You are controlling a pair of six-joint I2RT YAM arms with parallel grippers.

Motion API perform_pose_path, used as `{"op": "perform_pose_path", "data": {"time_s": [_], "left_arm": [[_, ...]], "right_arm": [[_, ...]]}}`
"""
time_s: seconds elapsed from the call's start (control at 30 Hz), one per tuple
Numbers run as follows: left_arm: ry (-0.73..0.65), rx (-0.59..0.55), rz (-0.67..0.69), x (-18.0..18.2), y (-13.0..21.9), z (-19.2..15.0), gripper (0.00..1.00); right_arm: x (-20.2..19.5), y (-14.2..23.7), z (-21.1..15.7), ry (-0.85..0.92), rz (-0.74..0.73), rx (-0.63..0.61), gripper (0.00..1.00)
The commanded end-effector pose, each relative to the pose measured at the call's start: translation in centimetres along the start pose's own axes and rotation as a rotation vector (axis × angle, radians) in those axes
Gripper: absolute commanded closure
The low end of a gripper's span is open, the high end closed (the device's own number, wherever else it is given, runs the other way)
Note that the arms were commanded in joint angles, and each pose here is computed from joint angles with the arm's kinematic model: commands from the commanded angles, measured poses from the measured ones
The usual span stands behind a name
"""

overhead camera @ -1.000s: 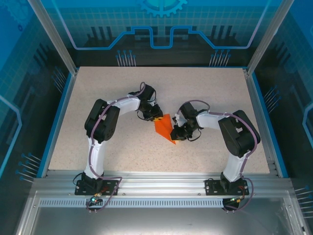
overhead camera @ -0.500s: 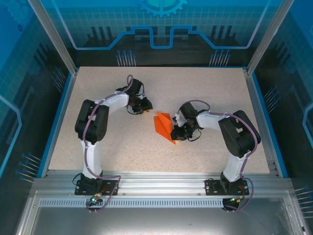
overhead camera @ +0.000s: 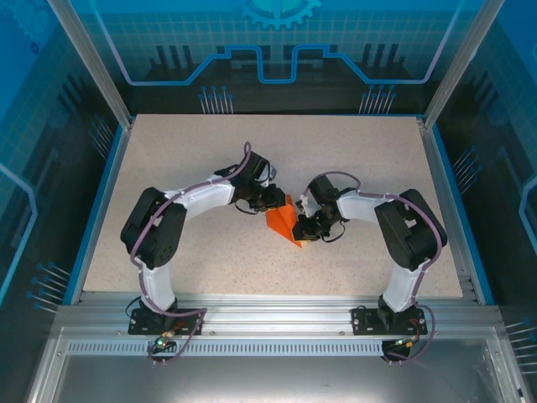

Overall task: Fold a paper plane with a square sheet of paper (fold left side to right side)
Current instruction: Fourth fold the wing at the center of the table.

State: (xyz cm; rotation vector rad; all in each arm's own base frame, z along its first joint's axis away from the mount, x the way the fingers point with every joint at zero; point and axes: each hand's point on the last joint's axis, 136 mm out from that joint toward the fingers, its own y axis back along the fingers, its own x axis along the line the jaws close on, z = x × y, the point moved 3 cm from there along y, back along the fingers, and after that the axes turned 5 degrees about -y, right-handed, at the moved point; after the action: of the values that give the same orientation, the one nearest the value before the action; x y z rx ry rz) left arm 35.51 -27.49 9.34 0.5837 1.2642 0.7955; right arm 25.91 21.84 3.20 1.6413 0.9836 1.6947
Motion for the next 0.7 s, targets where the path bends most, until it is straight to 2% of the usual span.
{"op": "perform_pose_path", "data": {"time_s": [0.0,0.33,0.57,0.67], "left_arm": [[0.006,0.014,-0.058,-0.9,-1.5,1.0,0.73],[0.059,0.047,0.132,4.4,-4.6,1.8,0.75],[0.094,0.082,0.174,6.8,-5.9,0.8,0.75],[0.104,0.086,0.174,7.1,-6.1,0.3,0.76]], "right_arm": [[-3.9,-1.2,-3.5,-0.098,-0.195,0.127,0.88],[-4.1,-1.0,-3.7,-0.094,-0.214,0.139,0.88],[-3.9,-0.7,-4.0,-0.081,-0.211,0.147,0.88],[-2.5,0.3,-3.2,-0.06,-0.167,0.101,0.88]]}}
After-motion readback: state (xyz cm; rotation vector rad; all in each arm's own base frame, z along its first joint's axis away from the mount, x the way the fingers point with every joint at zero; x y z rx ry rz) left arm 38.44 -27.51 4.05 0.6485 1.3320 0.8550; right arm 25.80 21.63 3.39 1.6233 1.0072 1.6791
